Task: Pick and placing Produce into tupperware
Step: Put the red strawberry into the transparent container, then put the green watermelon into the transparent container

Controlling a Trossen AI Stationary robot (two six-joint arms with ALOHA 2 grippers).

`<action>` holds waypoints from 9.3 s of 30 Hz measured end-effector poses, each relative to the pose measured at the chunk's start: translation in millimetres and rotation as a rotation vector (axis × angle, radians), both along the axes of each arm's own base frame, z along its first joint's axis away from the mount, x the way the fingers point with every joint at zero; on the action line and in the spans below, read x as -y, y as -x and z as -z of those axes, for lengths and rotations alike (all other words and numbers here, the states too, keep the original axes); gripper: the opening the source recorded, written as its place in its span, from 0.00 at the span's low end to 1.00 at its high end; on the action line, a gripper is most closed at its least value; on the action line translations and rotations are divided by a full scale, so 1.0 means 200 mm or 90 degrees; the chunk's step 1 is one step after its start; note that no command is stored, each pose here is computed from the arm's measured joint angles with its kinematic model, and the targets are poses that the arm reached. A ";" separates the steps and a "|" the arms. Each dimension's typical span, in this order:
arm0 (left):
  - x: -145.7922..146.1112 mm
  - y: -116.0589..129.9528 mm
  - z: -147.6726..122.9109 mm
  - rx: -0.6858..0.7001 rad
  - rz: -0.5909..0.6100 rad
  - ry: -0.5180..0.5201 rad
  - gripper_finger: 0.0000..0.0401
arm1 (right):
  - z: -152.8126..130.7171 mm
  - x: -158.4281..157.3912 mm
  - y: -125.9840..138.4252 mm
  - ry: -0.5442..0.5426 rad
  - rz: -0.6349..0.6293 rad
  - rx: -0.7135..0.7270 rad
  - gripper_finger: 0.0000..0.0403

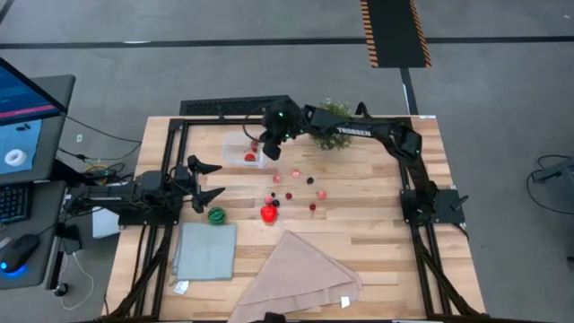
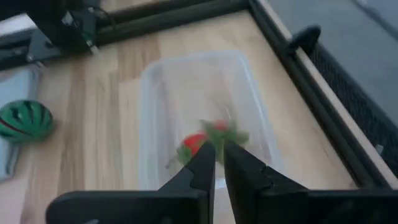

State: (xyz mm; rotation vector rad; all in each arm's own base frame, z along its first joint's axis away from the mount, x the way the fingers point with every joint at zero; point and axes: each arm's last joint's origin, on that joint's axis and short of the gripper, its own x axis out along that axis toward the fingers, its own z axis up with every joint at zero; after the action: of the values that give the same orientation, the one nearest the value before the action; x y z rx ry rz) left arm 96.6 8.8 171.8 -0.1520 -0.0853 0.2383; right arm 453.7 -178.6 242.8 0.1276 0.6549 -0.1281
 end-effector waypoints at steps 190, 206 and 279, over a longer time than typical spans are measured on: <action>0.15 -0.24 -0.25 -0.625 -0.109 0.268 0.95 | 0.25 -1.00 1.74 0.096 -0.173 0.335 0.16; 0.15 -0.27 -0.22 -0.633 -0.142 0.295 0.95 | 0.25 -1.00 1.74 0.096 -0.173 0.335 0.16; 0.30 -0.35 -0.06 -0.750 -0.187 0.371 1.00 | 0.25 -1.00 1.74 0.096 -0.173 0.335 0.16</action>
State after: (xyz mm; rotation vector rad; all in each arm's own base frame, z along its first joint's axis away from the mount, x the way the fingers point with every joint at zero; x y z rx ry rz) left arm 165.7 -50.6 183.8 -0.5560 1.1491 0.6106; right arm 106.6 20.7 192.9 -0.0743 0.1323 0.1174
